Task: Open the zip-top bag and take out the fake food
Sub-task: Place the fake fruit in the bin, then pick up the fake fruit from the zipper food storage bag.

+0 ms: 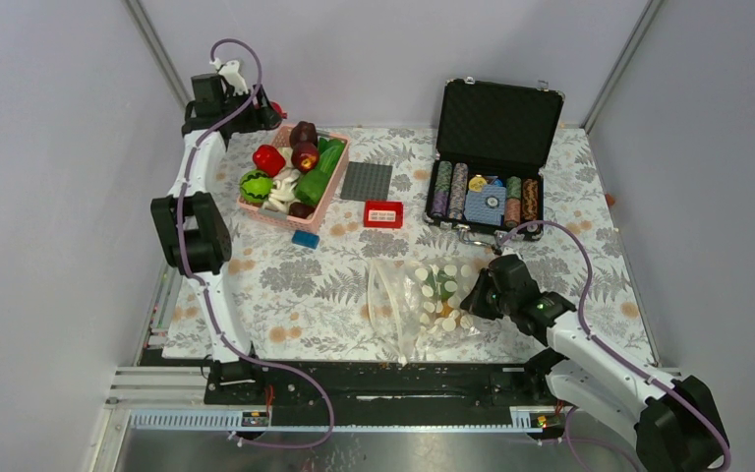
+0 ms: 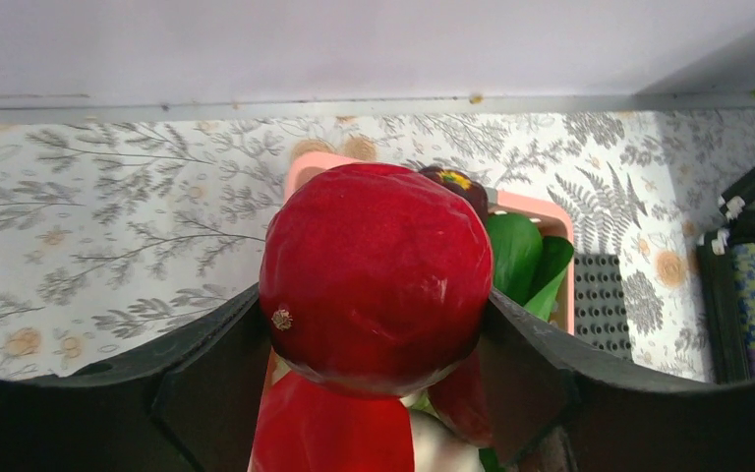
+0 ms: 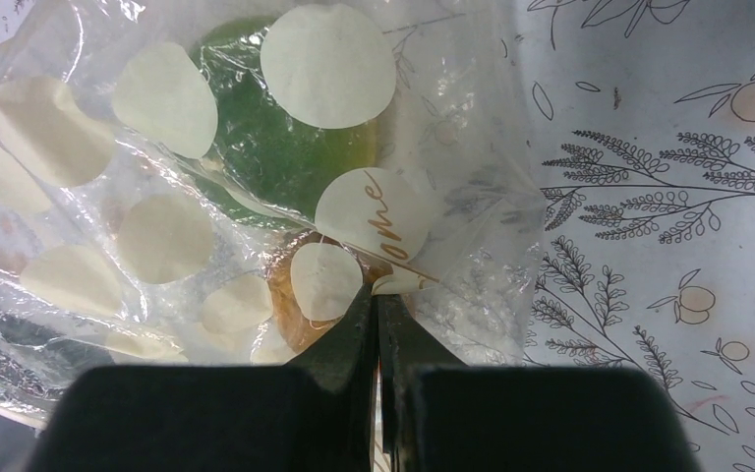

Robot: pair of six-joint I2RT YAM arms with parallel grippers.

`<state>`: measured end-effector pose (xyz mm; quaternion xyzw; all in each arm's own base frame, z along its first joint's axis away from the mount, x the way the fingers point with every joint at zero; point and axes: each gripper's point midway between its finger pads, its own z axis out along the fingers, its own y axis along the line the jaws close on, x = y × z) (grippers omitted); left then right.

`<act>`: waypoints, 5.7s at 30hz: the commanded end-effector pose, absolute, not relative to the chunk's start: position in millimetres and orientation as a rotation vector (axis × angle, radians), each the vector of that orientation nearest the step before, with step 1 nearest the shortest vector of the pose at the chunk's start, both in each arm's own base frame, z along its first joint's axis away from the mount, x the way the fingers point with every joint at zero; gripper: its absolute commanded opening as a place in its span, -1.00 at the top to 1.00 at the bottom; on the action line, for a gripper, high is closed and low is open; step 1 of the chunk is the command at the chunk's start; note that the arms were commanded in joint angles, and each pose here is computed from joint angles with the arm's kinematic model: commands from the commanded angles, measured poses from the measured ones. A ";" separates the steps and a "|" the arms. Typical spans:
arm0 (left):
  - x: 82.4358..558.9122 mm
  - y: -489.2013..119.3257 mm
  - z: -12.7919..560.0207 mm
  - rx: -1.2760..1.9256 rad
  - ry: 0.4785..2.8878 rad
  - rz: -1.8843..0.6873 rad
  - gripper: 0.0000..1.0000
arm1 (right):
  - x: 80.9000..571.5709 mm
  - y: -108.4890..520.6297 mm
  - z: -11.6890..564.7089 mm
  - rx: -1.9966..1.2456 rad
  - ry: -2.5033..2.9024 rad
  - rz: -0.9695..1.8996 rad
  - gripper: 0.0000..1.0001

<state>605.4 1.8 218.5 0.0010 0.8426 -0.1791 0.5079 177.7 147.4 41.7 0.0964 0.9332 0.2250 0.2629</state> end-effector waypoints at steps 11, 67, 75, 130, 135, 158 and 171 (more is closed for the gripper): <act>609.8 -20.7 195.9 0.174 2.029 -0.517 0.02 | 178.8 153.7 43.1 0.222 2.534 0.631 1.00; 606.9 -8.6 177.5 0.088 2.058 -0.620 -0.97 | 179.7 159.8 38.9 0.213 2.559 0.651 1.00; 607.1 -2.6 186.7 0.084 2.047 -0.568 -0.98 | 179.3 160.2 38.6 0.211 2.562 0.654 1.00; 588.2 6.2 232.6 0.153 1.990 -0.379 -0.98 | 177.0 162.3 37.7 0.204 2.563 0.677 1.00; 580.7 11.3 257.4 0.090 1.952 -0.342 -0.98 | 177.9 163.4 42.0 0.199 2.548 0.691 1.00; 353.6 -119.8 289.3 -0.288 1.972 -0.686 -0.51 | 192.4 160.6 113.0 0.075 2.398 0.678 1.00; 246.9 -135.2 218.2 -0.283 2.100 -0.828 -0.31 | 196.9 164.7 150.5 0.080 2.343 0.715 1.00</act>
